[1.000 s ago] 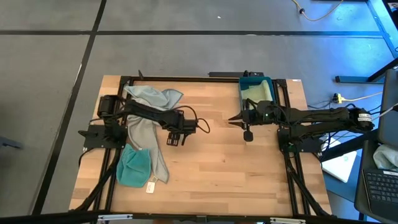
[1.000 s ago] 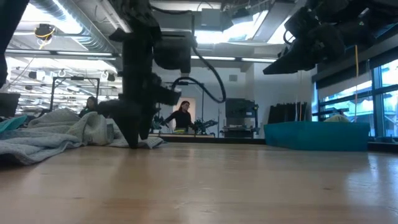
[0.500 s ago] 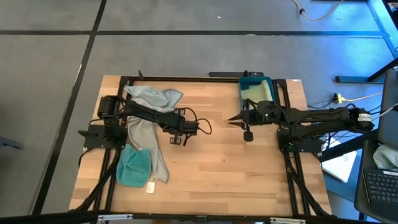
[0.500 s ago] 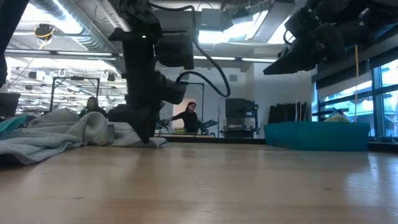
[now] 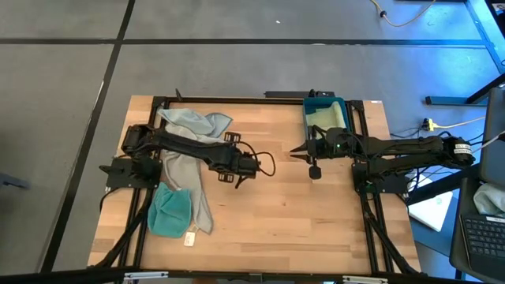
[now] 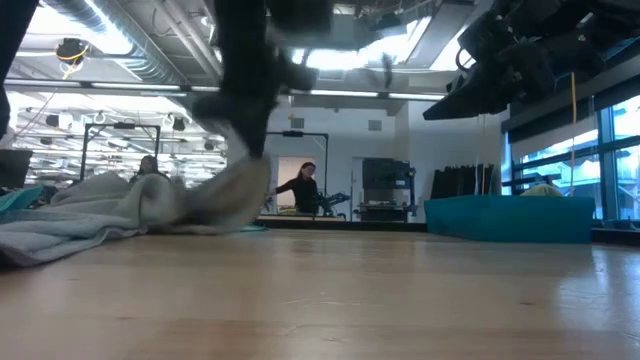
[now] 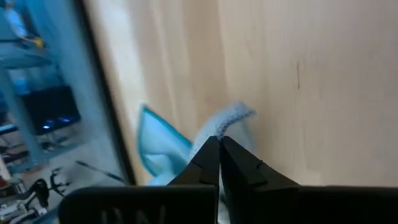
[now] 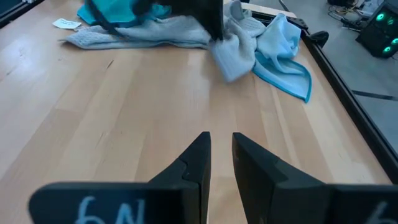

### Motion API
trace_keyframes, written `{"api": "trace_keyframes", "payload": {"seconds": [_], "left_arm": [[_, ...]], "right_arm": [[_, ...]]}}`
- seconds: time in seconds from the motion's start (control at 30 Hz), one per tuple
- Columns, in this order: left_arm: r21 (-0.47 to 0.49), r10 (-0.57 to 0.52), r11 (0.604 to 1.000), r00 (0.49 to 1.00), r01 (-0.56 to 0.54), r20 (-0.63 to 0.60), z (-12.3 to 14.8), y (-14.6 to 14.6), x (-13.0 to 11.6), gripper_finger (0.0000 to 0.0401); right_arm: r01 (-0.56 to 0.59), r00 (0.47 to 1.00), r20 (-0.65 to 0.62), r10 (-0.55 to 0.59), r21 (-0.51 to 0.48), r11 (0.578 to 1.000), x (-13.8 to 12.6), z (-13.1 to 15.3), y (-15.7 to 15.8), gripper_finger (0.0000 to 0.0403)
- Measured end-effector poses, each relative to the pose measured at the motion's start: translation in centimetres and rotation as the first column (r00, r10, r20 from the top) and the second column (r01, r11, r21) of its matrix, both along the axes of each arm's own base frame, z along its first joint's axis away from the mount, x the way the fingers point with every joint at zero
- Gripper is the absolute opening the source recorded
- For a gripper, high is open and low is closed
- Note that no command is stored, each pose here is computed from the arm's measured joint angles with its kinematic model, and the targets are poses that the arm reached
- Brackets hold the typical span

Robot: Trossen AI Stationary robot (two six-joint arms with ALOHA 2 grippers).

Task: Fold microfiber towels
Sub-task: Fold the top grey microfiber cloth

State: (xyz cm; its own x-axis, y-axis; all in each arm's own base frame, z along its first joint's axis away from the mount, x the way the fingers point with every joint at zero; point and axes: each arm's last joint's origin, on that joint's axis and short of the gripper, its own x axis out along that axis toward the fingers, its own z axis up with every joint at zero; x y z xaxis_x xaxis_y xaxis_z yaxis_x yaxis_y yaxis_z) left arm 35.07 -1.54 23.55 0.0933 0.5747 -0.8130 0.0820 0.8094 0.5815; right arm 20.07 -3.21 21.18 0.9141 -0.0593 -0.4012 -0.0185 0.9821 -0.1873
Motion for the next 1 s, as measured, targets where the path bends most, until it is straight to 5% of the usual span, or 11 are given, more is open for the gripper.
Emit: {"api": "trace_keyframes", "payload": {"seconds": [0.3,0.47,0.83,1.0], "left_arm": [[0.134,-0.068,0.990,0.968,0.036,0.240,10.7,-4.7,0.1,0.0000],[0.220,-0.063,0.975,0.940,-0.013,0.336,14.9,-4.1,-0.7,0.0000],[0.376,-0.075,0.923,0.919,-0.083,0.387,17.2,-3.0,-0.9,0.0000],[0.385,-0.058,0.917,0.924,-0.101,0.379,17.2,-2.2,-0.8,0.0000]], "right_arm": [[-0.131,0.982,0.148,0.119,0.073,0.989,2.3,-0.1,0.4,0.0069],[-0.185,0.948,0.273,0.162,0.063,0.981,4.7,-0.7,1.3,0.0087],[-0.169,0.937,0.327,0.121,0.122,0.978,10.4,0.3,2.3,0.0270],[-0.217,0.932,0.322,0.167,0.128,0.968,11.3,0.4,3.3,0.0311]]}}
